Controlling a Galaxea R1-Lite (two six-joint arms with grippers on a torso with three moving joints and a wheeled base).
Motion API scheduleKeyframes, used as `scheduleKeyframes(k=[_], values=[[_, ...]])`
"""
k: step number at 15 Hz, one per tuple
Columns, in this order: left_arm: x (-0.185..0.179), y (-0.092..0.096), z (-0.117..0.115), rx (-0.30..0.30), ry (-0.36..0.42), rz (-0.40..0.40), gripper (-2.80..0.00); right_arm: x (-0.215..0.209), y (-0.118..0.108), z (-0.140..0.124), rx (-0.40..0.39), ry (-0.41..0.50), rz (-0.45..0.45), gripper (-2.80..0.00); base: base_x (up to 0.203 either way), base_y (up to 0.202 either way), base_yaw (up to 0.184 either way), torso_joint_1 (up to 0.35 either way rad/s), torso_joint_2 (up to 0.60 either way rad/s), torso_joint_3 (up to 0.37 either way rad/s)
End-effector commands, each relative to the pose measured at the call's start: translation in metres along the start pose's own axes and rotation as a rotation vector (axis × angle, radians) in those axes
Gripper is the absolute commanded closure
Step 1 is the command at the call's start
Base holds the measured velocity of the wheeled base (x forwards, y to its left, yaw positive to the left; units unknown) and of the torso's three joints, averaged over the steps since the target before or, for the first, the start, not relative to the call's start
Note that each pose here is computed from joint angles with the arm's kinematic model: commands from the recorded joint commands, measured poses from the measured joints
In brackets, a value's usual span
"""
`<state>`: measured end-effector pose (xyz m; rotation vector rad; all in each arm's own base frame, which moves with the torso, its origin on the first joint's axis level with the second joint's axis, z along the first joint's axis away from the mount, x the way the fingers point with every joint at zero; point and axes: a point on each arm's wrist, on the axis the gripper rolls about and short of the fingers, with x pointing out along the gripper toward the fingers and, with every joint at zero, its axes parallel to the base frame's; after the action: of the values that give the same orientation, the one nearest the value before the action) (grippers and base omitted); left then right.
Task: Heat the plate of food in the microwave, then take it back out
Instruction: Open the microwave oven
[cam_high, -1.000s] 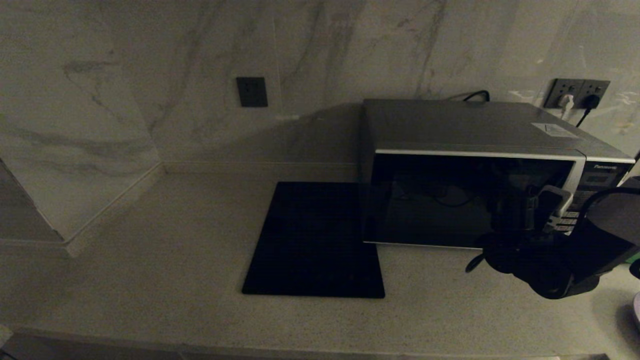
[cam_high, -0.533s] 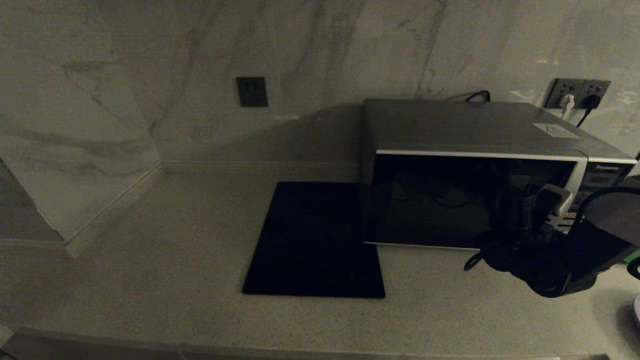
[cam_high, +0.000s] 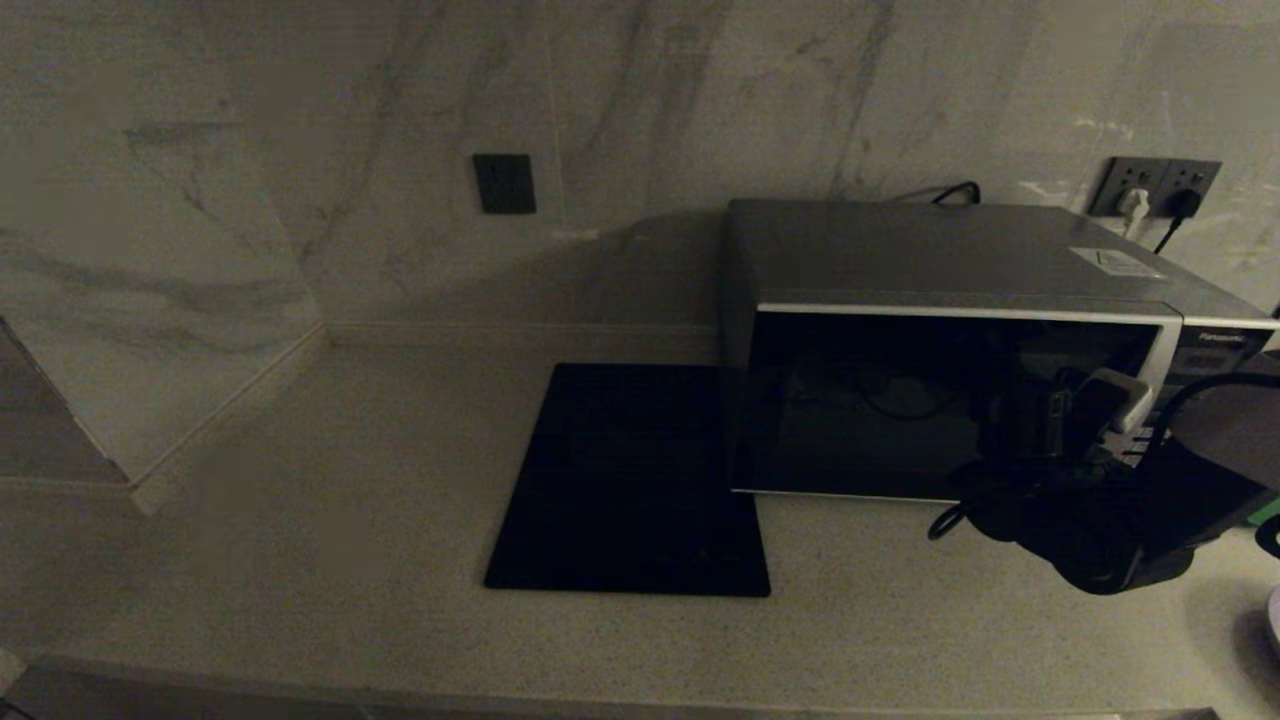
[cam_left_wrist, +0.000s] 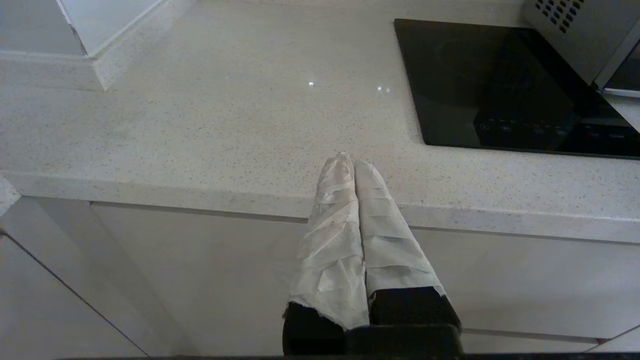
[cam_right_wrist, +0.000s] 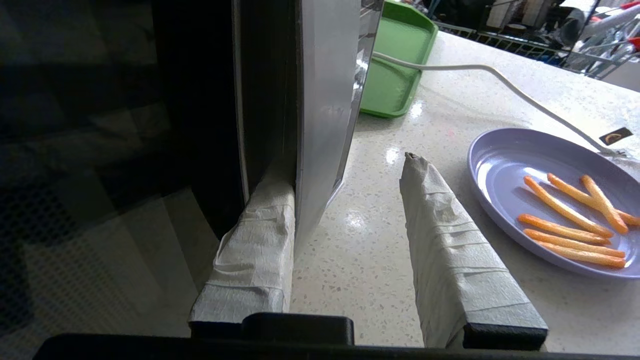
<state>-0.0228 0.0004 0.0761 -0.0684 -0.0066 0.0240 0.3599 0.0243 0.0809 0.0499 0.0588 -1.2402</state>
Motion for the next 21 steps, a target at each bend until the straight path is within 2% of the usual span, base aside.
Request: scheduleKeyframes(k=[1,7,15,21], values=[[0.0,0.0,0.0,-0.001,0.0,-0.001,0.0,0.0,-0.001,0.001,0.012,-0.005,-0.01,0.0,0.0,0.0,0.0,0.0,0.0,0.0],[0.0,0.0,0.0,-0.001,0.0,0.0,0.0,-0.001,-0.005,0.002,0.015,-0.008,-0.022,0.0,0.0,0.0,0.0,0.0,0.0,0.0],[0.0,0.0,0.0,-0.001,0.001,-0.001,0.0,-0.008,-0.034,0.02,0.047,-0.013,-0.022,0.0,0.0,0.0,0.0,0.0,0.0,0.0],[0.0,0.0,0.0,-0.001,0.0,0.0,0.0,-0.032,-0.045,0.037,0.081,-0.014,0.061,0.0,0.0,0.0,0.0,0.0,0.0,0.0]])
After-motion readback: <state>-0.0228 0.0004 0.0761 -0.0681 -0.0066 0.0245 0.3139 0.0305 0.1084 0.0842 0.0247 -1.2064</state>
